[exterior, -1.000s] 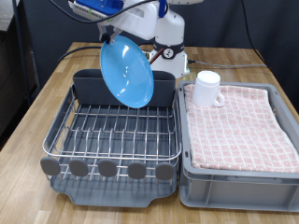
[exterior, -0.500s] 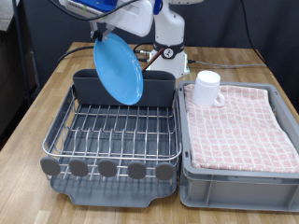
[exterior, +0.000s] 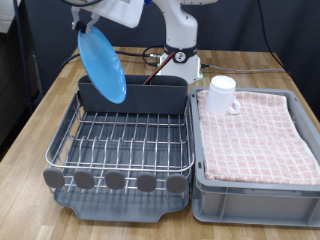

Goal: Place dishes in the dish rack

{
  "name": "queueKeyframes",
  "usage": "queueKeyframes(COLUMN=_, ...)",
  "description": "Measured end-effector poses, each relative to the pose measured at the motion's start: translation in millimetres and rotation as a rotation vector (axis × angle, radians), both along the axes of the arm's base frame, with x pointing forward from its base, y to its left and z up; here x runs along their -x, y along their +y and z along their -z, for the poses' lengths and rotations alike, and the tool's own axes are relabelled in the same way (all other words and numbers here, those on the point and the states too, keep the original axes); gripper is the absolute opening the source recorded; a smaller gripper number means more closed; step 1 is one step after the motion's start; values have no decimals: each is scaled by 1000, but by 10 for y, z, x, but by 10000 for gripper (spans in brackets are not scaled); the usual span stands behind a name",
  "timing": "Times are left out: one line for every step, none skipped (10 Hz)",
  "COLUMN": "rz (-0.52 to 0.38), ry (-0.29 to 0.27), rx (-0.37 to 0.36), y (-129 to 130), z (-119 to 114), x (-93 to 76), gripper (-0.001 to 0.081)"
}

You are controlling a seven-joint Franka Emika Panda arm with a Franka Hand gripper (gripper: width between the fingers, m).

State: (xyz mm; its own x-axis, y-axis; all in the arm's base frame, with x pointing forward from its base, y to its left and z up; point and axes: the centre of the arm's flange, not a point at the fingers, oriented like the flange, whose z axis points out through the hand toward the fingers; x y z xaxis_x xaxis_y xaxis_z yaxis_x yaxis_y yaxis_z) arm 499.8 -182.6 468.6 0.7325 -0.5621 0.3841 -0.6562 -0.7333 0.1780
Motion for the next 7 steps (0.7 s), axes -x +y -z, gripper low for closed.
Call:
queueKeyframes(rz=-12, ry=13, rx=14, y=-45, z=23, x=-18, gripper=18)
queueKeyframes(rz=-22, ry=29, rx=40, y=-76, z=54, x=-50, gripper=18)
queueKeyframes(rz=-32, ry=47, rx=69, y=-94, z=92, x=-93, gripper=18)
queueKeyframes(rz=-42, ry=61, rx=101, y=-102, z=139, x=-142, gripper=18)
queueKeyframes(rz=-49, ry=61, rx=122, y=-94, z=187, x=-193, gripper=18)
queueKeyframes(rz=-51, ry=48, rx=128, y=-74, z=240, x=-239, gripper=18)
queueKeyframes(rz=-50, ry=38, rx=133, y=-55, z=287, x=-274, gripper=18)
